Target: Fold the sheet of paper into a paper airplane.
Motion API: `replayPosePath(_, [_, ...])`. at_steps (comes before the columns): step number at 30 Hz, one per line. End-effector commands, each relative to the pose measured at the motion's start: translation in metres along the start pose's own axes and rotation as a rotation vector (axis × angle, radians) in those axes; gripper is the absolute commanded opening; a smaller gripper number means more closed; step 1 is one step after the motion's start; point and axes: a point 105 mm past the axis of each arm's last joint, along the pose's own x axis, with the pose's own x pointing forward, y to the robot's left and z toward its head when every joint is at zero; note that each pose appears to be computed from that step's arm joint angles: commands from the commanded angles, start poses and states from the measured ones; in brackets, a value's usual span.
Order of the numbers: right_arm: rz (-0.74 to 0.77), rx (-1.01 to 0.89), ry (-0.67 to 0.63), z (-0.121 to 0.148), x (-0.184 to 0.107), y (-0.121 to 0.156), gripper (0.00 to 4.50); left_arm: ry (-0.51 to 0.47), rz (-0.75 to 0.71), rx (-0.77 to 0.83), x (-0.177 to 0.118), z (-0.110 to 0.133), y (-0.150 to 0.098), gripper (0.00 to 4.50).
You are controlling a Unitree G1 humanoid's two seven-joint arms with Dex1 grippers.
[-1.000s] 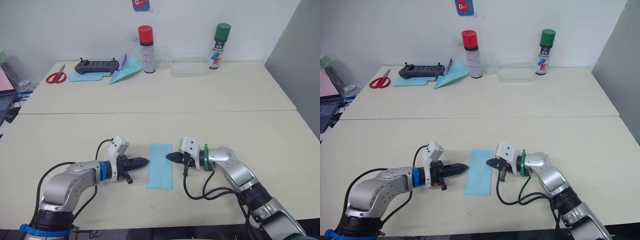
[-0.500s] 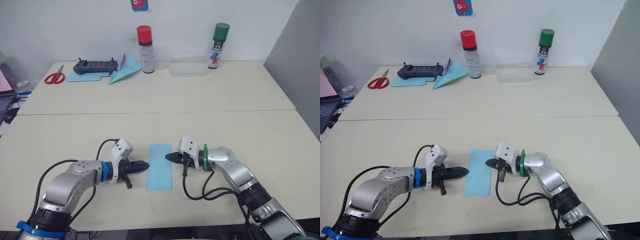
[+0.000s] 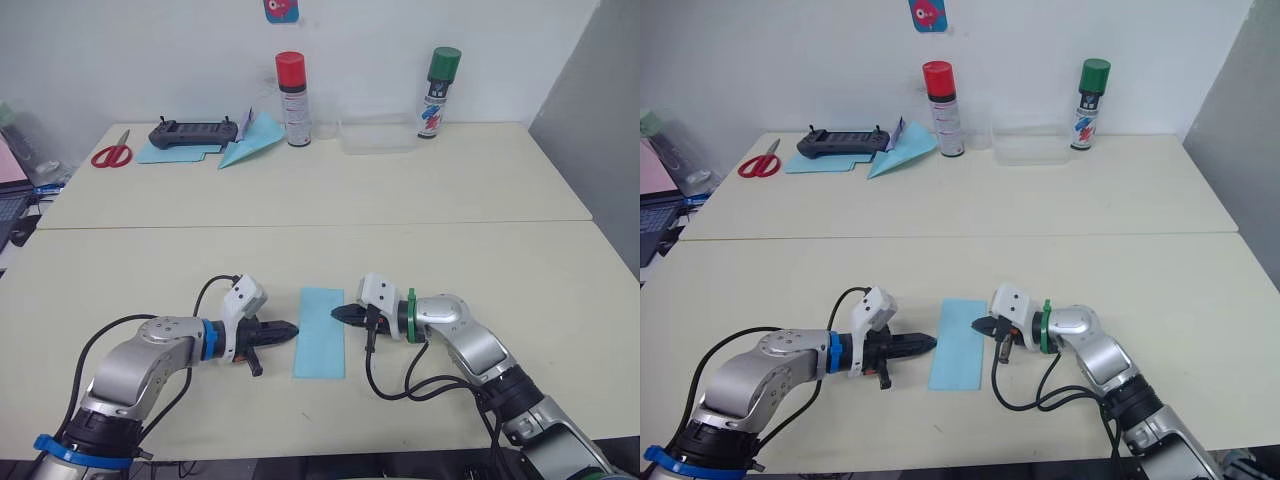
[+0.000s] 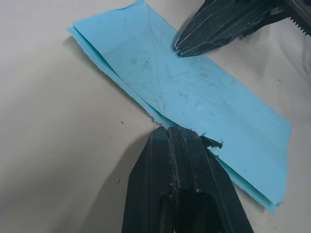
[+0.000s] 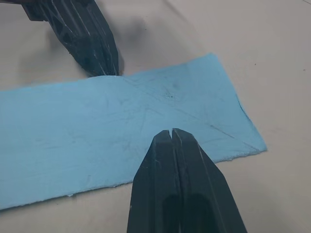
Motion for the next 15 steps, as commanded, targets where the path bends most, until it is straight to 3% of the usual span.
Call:
replayPosePath(1, [-0.024,0.037,0.092,-0.023,-0.002,0.0,0.02,-0.069,-0.038,-0.03,0.001,0.018,-0.004,0.0])
replayPosePath(6, [-0.03,0.04,0.093,-0.024,-0.002,-0.001,0.02,-0.062,-0.042,-0.03,0.001,0.019,-0.004,0.0])
replayPosePath(11, [-0.04,0.056,0.087,-0.024,-0.003,-0.002,0.02,-0.142,-0.061,-0.051,0.008,0.035,-0.009,0.0])
replayPosePath(15, [-0.075,0.074,0.076,-0.019,-0.008,-0.009,0.02,-0.135,-0.084,-0.033,0.014,0.036,-0.015,0.0])
